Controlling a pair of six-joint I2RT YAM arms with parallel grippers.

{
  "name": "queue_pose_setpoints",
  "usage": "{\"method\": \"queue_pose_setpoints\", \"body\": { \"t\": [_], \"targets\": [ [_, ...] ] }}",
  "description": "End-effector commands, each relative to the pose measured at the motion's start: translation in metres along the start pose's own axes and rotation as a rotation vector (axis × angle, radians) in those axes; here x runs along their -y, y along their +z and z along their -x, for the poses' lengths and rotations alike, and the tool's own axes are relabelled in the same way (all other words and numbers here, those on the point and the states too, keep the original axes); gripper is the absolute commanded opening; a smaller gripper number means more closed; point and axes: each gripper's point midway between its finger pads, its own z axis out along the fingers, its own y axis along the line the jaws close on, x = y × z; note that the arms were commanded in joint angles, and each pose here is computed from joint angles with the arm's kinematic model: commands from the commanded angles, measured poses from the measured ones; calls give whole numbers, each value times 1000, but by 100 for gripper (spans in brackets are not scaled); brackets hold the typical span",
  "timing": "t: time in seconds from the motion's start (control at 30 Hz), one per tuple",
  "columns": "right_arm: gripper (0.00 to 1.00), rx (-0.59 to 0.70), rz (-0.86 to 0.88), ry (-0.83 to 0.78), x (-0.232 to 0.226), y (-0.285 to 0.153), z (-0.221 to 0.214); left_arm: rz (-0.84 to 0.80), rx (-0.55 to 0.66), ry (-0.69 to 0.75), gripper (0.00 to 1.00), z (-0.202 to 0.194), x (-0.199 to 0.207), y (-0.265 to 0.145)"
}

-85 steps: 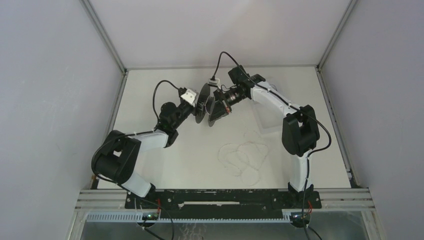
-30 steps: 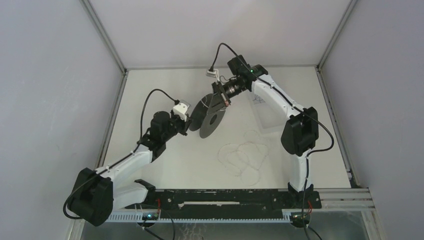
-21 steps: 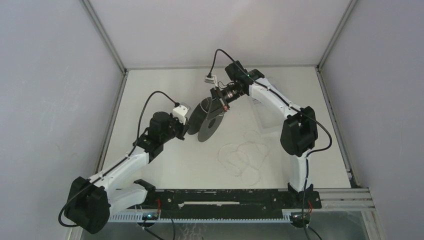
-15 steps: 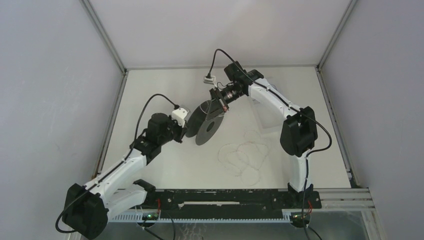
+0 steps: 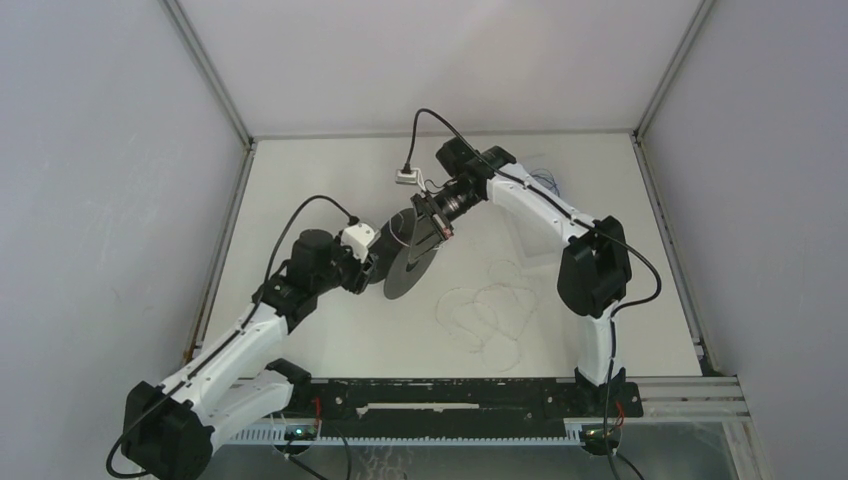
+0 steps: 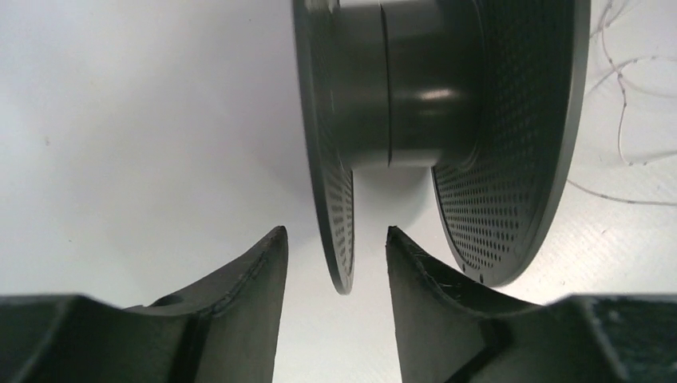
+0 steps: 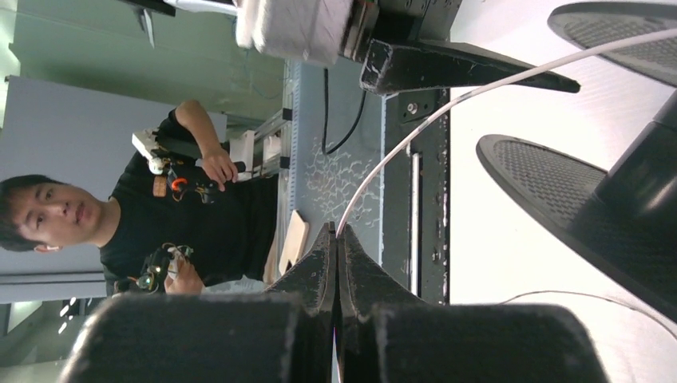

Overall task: Wrap the cables
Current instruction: Wrap the cable around the cable reel.

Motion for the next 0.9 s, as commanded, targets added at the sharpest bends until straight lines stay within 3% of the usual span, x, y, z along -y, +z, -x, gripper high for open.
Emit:
{"method": "queue_pose_setpoints", "body": {
  "t": [0.0,0.1,0.17,0.27,0.37,0.5,0.73,0.87],
  "targets": [
    [0,7,61,-115,-36,-2,-5,37,176,42,56,60,-15,-14],
    [0,-1,85,-121,-42,2,-7,18,259,47,63,79,-14,-12],
    [0,-11,99,-123,-45,6,-10,-1,308,52,73,89,-12,-9],
    [0,-17,133,-125,-49,9,-13,-30,371,54,78,102,-8,-4],
    [0,-24,154,-131,-54,13,-15,-40,459,58,78,115,-6,-2],
    [0,-30,160,-129,-54,16,-15,-66,478,35,76,115,-3,7],
    [0,-12,136,-100,-39,11,-10,-43,467,58,63,101,-6,18],
    [0,2,135,-83,-34,6,-6,-47,471,76,70,96,-5,21]
  ]
}}
